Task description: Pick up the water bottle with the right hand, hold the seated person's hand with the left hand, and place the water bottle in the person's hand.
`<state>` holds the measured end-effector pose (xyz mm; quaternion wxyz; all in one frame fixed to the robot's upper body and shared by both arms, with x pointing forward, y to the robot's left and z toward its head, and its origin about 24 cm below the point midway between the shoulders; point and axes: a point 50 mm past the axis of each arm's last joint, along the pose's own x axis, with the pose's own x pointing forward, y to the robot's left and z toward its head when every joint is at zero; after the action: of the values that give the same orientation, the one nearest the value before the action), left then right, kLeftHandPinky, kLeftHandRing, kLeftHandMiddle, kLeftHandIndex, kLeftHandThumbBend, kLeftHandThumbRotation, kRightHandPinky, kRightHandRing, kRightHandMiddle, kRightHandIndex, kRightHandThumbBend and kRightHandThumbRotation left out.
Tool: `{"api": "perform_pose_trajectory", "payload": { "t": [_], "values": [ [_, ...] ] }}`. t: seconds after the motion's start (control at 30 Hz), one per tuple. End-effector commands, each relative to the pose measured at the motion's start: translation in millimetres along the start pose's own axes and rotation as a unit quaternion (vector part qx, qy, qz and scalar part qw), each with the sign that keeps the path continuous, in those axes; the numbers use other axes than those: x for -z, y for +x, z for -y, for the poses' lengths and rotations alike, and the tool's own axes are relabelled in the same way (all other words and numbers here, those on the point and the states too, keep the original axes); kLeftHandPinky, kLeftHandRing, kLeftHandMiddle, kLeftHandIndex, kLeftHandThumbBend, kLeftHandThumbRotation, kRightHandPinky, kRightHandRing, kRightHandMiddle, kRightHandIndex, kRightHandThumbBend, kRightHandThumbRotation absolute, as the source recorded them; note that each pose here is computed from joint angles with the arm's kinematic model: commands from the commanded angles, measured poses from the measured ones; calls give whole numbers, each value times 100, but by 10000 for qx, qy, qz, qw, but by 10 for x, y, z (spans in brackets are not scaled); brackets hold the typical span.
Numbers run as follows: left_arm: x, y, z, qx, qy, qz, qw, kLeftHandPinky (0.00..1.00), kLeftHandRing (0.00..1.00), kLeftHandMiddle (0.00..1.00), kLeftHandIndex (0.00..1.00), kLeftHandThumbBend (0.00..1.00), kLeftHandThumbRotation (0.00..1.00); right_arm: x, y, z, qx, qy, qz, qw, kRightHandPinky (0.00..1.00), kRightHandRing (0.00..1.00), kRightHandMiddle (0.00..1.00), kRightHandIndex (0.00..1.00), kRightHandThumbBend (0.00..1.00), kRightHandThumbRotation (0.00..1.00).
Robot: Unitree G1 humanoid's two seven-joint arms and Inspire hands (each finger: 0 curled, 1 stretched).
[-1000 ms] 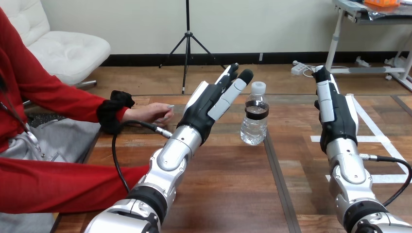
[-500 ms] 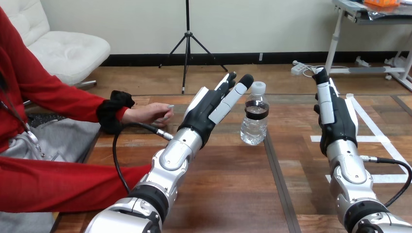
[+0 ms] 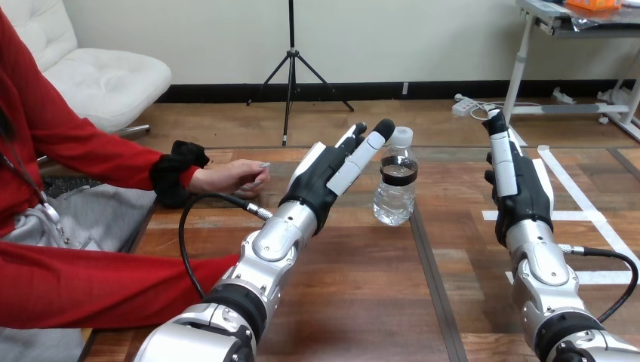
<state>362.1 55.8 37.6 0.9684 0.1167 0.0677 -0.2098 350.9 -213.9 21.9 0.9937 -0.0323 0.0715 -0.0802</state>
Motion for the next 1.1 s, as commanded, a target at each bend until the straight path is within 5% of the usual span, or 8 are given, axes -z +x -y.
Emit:
{"api": "perform_pose_trajectory", "payload": {
  "t": [0.0, 0.2, 1.07],
  "values": [
    [-329, 117, -21, 68, 14, 331, 9994, 100, 100, 100, 100, 90, 100, -239, 95, -101, -172, -30, 351, 9992, 100, 100, 100, 100, 91, 100],
    [-312, 119, 2, 183, -209, 252, 9993, 100, 100, 100, 100, 89, 100, -235, 101, -149, -406, 396, 257, 9981, 100, 100, 100, 100, 90, 100],
    [-206, 106, 110, 509, -773, -33, 9957, 100, 100, 100, 100, 89, 100, -187, 83, -339, -1020, 316, 57, 9943, 100, 100, 100, 100, 93, 100]
  ]
}}
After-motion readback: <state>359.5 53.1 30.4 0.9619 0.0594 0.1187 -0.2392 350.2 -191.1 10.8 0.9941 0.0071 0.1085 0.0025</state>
